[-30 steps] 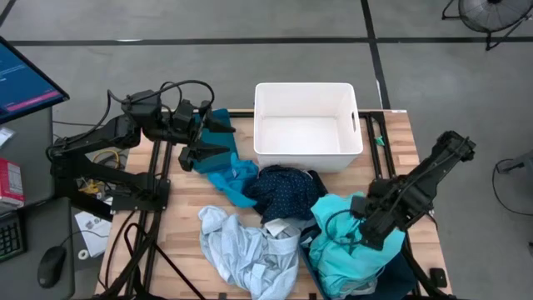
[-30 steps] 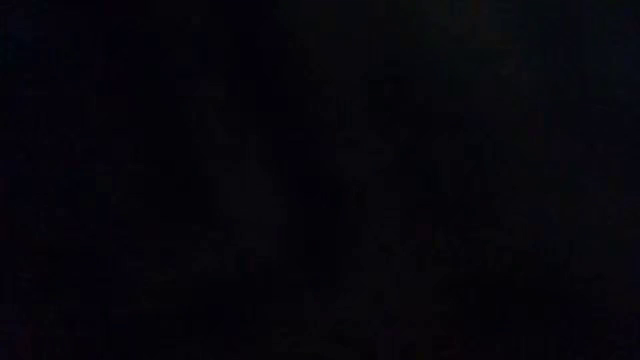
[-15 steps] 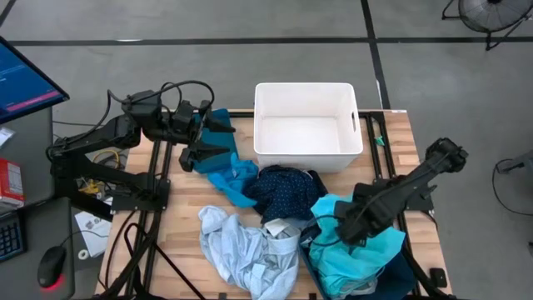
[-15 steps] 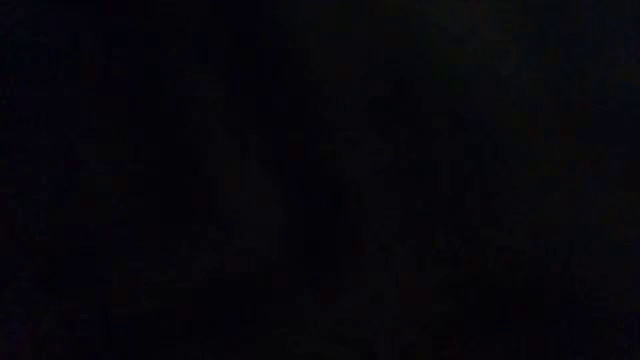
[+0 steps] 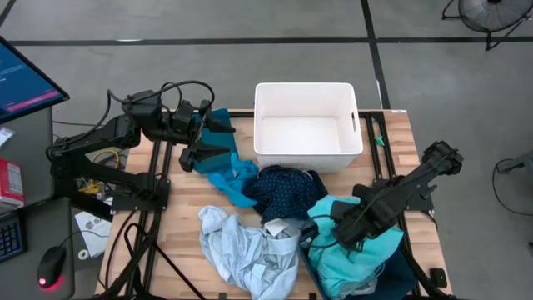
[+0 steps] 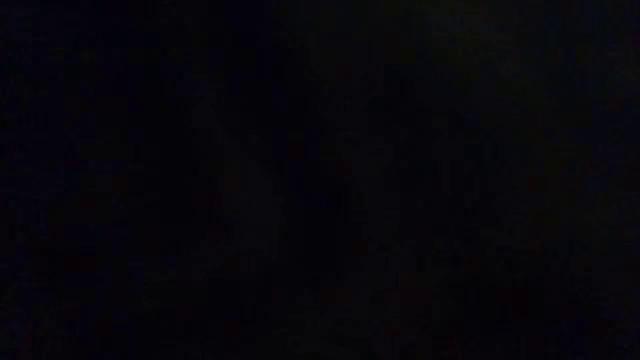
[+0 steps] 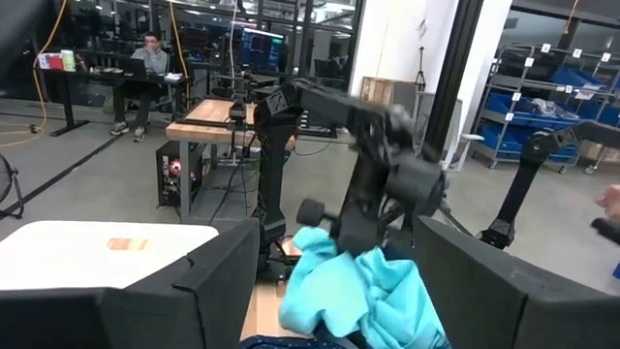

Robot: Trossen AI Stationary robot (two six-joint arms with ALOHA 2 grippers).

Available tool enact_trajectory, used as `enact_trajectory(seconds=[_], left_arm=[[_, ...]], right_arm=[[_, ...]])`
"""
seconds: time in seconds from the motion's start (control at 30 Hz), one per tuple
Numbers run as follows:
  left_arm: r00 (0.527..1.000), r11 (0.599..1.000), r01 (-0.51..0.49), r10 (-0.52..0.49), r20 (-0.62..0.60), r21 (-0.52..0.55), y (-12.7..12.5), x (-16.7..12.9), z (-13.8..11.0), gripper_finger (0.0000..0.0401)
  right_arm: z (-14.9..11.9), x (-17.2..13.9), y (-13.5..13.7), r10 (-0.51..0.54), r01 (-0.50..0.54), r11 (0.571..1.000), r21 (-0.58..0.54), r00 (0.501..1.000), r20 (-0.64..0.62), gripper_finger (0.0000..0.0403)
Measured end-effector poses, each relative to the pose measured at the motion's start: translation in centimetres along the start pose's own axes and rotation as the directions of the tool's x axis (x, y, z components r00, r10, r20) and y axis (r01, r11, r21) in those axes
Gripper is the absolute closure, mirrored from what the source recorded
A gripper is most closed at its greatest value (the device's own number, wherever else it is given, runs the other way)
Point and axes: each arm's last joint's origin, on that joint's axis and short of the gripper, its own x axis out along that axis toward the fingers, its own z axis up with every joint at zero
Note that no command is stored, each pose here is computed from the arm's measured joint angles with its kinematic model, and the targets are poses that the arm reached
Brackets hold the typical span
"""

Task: Pick & Place Cloths
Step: Put the light blue shorts into the dark blue bin

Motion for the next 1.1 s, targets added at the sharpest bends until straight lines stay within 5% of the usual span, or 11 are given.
enact_trajectory(seconds=[0.17, 0.3, 0.63, 1.1], left_arm=[[1.000, 1.000, 0.000, 0.000, 0.000, 0.000, 0.0, 0.0, 0.0, 0.0144], [1.000, 1.000, 0.000, 0.000, 0.000, 0.000, 0.0, 0.0, 0.0, 0.0144], [1.000, 1.000, 0.000, 0.000, 0.000, 0.000, 0.0, 0.0, 0.0, 0.0144], [1.000, 1.000, 0.000, 0.000, 0.001, 0.000, 0.0, 0.0, 0.0, 0.0144]], right_arm=[[0.1, -4.9, 1.0, 0.193, -0.203, 0.977, 0.064, 0.972, 0.136, 0.0398], [-0.4, -5.4, 3.0, 0.288, -0.310, 0.944, 0.112, 0.940, 0.181, 0.0400], [-1.7, 2.6, 11.6, 0.099, -0.099, 0.986, 0.134, 0.995, 0.007, 0.0402], [-4.5, 11.1, 18.1, 0.075, -0.041, 0.963, 0.267, 0.990, -0.118, 0.0403]])
